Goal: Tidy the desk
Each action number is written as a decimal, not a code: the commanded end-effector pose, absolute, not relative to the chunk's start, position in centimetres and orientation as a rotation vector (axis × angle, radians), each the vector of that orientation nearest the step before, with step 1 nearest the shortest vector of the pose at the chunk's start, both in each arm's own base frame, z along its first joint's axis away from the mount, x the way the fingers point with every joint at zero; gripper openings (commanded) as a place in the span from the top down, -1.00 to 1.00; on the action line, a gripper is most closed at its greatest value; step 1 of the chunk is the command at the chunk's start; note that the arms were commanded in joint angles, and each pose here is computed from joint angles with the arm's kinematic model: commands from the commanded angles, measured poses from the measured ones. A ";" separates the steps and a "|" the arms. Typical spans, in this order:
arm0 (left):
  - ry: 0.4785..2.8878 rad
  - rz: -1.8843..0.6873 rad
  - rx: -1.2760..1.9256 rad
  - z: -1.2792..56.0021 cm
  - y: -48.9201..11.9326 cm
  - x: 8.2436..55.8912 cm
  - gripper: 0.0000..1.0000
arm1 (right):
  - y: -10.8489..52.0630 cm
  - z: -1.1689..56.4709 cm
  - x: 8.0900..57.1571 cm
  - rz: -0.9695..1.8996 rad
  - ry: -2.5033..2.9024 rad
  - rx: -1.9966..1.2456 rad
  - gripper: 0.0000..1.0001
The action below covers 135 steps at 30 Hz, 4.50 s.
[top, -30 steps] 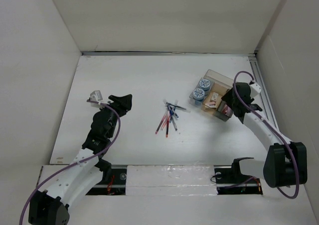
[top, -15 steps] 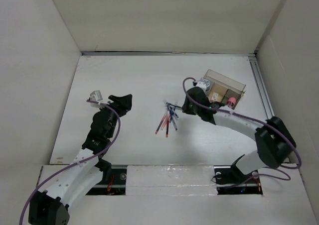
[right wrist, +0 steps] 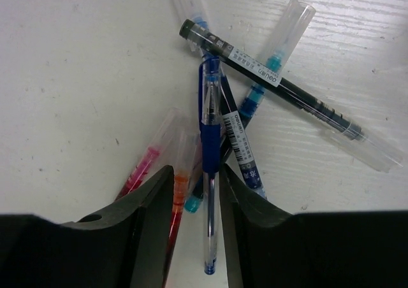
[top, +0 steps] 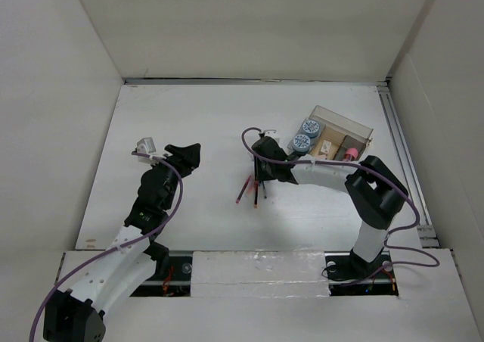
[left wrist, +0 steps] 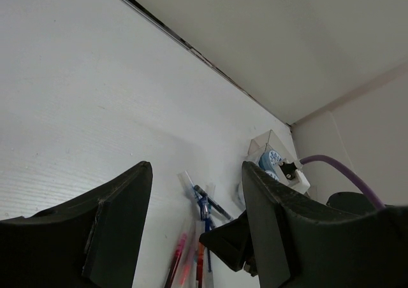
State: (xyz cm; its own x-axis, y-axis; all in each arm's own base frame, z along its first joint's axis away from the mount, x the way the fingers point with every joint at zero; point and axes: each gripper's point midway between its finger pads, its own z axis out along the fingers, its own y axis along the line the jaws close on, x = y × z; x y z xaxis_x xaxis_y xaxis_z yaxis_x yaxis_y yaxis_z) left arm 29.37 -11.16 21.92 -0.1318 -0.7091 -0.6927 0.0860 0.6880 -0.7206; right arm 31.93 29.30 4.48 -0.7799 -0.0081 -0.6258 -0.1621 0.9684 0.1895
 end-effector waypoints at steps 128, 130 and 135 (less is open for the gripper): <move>1.468 -0.775 -0.520 24.8 -11.0 29.3 -0.08 | 12.3 18.2 43.7 0.364 2.018 0.592 1.00; 1.471 -0.774 -0.521 24.7 -11.0 29.4 -0.08 | 7.5 19.1 44.7 0.395 1.888 0.798 1.00; 1.467 -0.783 -0.520 24.8 -11.1 29.3 -0.08 | 1.3 20.0 45.3 0.548 1.644 1.096 1.00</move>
State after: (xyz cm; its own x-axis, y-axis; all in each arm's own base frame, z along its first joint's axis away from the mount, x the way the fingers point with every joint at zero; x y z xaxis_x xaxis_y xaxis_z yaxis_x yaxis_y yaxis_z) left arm 29.38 -10.74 22.28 -0.1082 -0.7155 -0.6901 0.0789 0.6858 -0.7235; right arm 43.98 1.58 16.67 -0.2083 0.7447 -0.6341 0.4705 0.6447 0.6025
